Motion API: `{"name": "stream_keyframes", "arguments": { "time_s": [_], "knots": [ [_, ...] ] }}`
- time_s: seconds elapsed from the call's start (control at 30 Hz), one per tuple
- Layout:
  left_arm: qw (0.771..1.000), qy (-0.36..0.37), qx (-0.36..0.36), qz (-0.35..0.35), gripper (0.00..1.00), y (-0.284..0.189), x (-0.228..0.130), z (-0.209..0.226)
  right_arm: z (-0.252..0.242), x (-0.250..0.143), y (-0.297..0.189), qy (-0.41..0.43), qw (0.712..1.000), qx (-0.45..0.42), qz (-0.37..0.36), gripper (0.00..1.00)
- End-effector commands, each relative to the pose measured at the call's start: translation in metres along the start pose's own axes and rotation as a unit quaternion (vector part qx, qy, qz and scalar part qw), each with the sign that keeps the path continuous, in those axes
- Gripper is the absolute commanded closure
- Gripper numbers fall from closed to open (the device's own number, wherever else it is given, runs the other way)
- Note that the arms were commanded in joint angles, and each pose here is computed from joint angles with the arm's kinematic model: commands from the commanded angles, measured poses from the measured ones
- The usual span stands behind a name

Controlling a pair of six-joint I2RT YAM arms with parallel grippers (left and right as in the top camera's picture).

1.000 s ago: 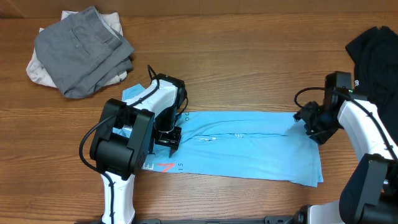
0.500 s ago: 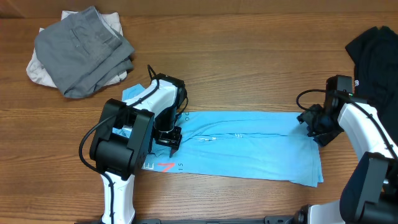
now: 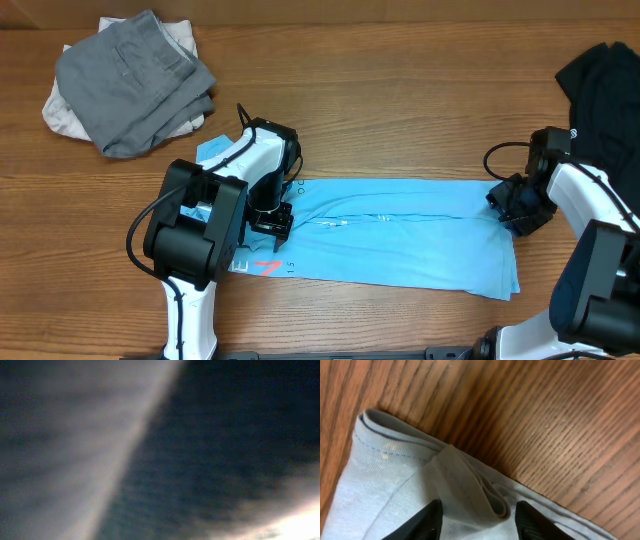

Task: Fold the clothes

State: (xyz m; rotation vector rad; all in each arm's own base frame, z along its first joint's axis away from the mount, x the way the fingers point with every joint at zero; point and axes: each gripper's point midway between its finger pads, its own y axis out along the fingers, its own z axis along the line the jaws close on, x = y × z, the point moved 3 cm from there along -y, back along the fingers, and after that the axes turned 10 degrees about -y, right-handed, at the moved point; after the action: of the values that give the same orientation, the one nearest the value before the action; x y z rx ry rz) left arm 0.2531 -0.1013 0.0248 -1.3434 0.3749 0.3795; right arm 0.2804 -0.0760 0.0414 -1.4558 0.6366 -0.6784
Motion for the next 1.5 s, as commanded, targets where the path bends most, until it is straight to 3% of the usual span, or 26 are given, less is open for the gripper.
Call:
{"name": "stream_keyframes", "arguments": {
  "time_s": [0.0,0.1,0.33,0.77,1.03,1.17,1.47],
  "knots": [
    [1.0,0.0,-0.007,-0.02,0.28,-0.002,0.004,-0.001,-0.003,0.0,0.003,0.003,1.0,-0.006,-0.003,0.53],
    [1.0,0.0,-0.006,-0.019,0.28,-0.002,0.004,-0.001,-0.003,0.0,0.006,0.003,1.0,-0.004,-0.006,0.54],
    [1.0,0.0,-0.006,-0.02,0.28,-0.002,0.004,-0.001,-0.005,-0.002,0.012,0.003,1.0,-0.002,-0.01,0.71],
    [1.0,0.0,-0.007,-0.021,0.33,-0.002,0.005,-0.001,0.003,0.01,-0.015,0.003,1.0,-0.003,-0.007,0.91],
    [1.0,0.0,-0.006,-0.023,0.37,-0.003,0.006,-0.001,0.002,0.008,-0.019,0.003,1.0,-0.008,0.0,0.91],
    [1.0,0.0,-0.006,-0.023,0.37,-0.003,0.006,-0.001,0.002,0.012,-0.025,0.003,1.0,-0.008,-0.002,0.86],
    [1.0,0.0,-0.006,-0.023,0.36,-0.003,0.005,-0.001,0.001,0.015,-0.029,0.002,1.0,-0.014,-0.008,0.9]
  ]
}}
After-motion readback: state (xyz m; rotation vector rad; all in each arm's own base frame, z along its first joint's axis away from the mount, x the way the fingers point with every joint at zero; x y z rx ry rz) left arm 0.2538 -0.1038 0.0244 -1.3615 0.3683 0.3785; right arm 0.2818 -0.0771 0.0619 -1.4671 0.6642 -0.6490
